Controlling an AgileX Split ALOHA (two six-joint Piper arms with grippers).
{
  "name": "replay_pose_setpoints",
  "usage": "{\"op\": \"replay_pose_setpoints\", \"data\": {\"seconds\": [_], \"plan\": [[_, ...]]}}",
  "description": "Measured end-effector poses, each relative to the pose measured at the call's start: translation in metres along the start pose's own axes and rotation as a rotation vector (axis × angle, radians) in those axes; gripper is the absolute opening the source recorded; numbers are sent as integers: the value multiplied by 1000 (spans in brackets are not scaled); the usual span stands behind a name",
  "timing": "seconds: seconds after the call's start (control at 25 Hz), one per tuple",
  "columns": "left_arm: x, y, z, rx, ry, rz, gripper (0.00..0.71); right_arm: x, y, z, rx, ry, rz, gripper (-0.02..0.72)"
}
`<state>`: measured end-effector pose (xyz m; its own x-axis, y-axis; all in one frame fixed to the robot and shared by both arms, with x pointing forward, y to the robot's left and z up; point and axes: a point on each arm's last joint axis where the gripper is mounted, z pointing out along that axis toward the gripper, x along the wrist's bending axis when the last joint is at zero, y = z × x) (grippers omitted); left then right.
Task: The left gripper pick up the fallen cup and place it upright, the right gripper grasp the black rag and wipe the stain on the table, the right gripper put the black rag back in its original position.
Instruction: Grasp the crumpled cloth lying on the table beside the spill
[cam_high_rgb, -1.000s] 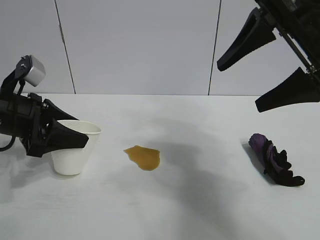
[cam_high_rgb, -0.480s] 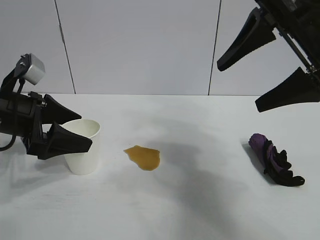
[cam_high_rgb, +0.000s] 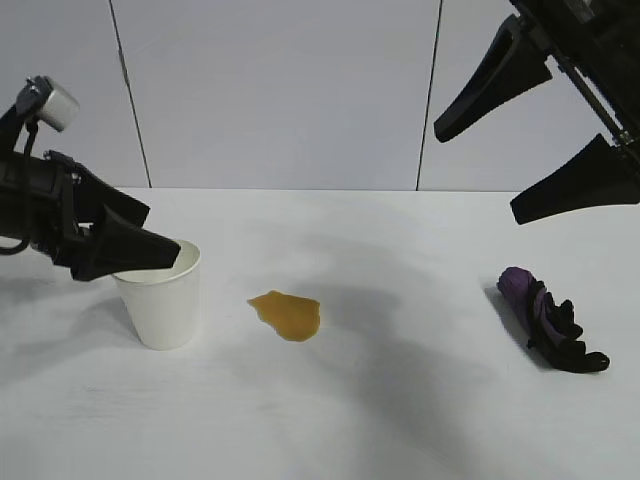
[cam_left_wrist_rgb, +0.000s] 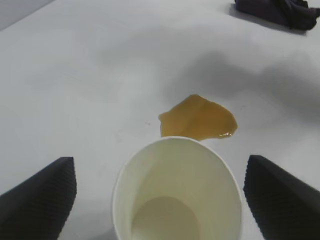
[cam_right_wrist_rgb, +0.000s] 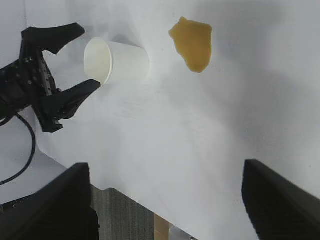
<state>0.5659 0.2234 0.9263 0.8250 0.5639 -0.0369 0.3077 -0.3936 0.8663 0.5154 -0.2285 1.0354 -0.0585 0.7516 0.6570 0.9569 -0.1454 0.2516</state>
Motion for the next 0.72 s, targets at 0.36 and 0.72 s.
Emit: {"op": "replay_pose_setpoints", "data": {"seconds": [0.36,0.72], "plan": [[-22,54,-52,-29,53,-224,657,0,0,0,0,0,0,568],[-71,114,-126,-178,108,-286,657,0,0,0,3,2,0,568]]}}
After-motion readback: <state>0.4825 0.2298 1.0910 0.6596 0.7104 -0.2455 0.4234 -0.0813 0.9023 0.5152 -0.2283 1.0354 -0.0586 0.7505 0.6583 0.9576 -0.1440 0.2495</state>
